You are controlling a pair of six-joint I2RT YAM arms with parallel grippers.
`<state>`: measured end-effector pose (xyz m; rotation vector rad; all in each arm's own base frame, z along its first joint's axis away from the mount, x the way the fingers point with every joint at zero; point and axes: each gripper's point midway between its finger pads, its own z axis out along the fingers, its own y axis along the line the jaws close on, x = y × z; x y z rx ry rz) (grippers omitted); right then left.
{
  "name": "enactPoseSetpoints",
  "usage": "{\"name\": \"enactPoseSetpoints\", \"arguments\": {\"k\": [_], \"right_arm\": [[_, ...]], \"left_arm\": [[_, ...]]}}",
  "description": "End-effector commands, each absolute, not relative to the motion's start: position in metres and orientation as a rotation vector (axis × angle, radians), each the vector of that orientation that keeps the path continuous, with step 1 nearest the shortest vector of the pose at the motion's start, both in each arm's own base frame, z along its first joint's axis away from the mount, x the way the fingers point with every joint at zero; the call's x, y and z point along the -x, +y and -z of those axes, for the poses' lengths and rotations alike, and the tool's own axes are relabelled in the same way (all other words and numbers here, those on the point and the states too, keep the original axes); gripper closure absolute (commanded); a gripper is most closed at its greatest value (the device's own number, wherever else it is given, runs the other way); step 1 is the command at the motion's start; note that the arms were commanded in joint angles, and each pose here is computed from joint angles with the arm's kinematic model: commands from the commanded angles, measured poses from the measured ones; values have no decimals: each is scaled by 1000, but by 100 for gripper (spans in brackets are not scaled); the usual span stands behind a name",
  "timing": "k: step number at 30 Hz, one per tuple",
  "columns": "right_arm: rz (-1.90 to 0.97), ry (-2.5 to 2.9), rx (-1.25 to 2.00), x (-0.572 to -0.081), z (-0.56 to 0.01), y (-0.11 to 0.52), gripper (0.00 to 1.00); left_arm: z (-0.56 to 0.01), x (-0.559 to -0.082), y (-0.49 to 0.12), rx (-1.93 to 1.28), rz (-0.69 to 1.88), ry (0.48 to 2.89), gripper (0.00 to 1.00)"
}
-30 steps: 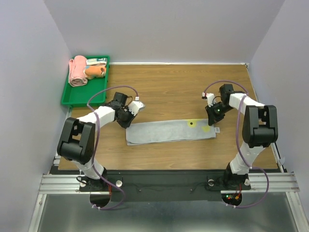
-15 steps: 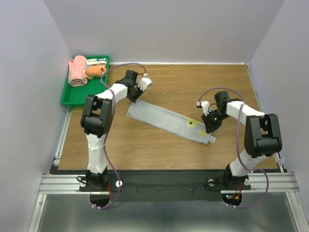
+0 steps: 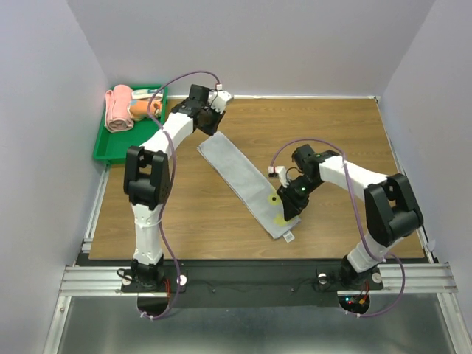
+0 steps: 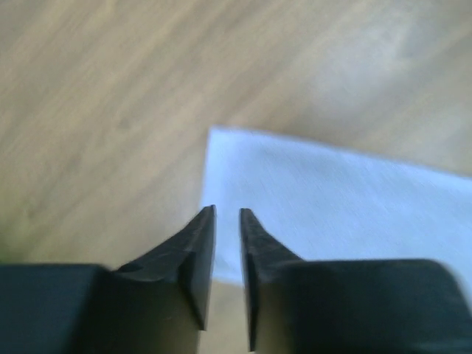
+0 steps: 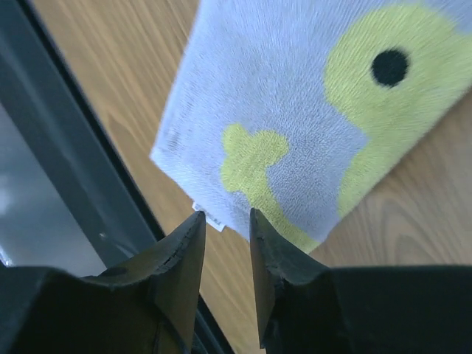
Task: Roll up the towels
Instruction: Fold the towel
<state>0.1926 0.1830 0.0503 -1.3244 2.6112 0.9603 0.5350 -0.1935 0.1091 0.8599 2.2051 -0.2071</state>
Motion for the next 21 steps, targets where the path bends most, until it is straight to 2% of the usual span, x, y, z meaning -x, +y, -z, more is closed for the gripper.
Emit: {"name": "enactPoseSetpoints", "arguments": {"k": [1, 5, 8, 9, 10, 14, 21], "right_arm": [[-1050, 2448, 1218, -213, -106, 200, 63], [-1045, 2490, 1183, -222, -98, 202, 64], [-954, 2593, 1121, -233, -70, 196, 73], [-850, 2647, 1079, -238, -56, 187, 79], [-808, 2657, 1042, -244, -51, 185, 81], [-759, 2677, 985, -256, -35, 186, 84], [-895, 2722, 1005, -237, -14, 202, 88]], "left_arm": [[-152, -491, -202, -724, 279, 2178, 73], [-121, -462, -203, -597, 275, 2295, 83], [-97, -450, -206, -544, 308, 2367, 94], [-85, -447, -207, -525, 316, 2404, 99], [-79, -446, -208, -519, 321, 2421, 100], [-58, -444, -214, -509, 344, 2467, 100], [-15, -456, -217, -545, 317, 2525, 100]]}}
